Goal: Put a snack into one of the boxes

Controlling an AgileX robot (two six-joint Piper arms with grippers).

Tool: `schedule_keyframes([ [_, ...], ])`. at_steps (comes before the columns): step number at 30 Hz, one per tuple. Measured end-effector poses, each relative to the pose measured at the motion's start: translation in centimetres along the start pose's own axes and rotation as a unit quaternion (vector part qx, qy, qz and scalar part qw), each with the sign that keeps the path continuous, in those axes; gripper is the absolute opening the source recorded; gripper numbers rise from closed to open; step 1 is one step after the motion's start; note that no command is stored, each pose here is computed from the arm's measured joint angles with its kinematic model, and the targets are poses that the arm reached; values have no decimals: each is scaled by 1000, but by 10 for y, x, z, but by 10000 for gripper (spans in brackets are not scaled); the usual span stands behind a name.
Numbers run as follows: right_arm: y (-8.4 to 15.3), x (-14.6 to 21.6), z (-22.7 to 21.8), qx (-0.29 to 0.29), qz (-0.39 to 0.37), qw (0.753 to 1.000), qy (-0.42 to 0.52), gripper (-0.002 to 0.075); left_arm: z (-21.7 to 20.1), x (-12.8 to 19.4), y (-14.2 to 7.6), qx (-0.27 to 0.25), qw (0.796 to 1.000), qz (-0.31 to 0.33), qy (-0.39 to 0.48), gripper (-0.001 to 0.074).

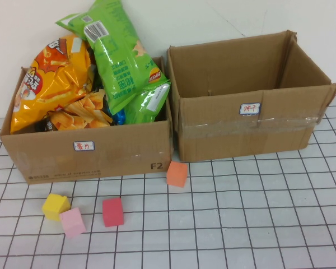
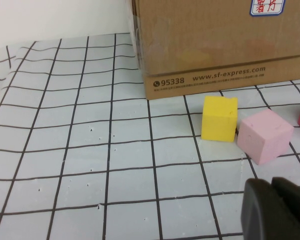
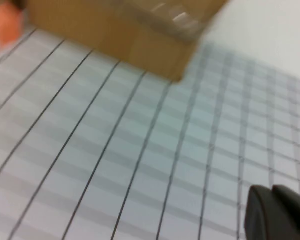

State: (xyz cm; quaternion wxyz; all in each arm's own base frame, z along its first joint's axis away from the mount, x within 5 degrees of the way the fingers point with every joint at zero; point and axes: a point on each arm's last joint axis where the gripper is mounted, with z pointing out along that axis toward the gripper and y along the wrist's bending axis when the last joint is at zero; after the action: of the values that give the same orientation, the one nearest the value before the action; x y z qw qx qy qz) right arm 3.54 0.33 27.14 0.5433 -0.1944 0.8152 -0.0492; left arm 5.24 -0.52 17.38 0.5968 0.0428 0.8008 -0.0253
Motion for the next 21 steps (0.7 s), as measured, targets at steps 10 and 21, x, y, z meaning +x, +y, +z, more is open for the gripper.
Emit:
schedule_keyframes([
  [10, 2, 33, 31, 120, 94, 982, -111, -1, 0, 0, 0, 0, 1000, 0, 0, -1],
  [21, 17, 83, 58, 105, 80, 991, -22, -1, 0, 0, 0, 0, 1000, 0, 0, -1],
])
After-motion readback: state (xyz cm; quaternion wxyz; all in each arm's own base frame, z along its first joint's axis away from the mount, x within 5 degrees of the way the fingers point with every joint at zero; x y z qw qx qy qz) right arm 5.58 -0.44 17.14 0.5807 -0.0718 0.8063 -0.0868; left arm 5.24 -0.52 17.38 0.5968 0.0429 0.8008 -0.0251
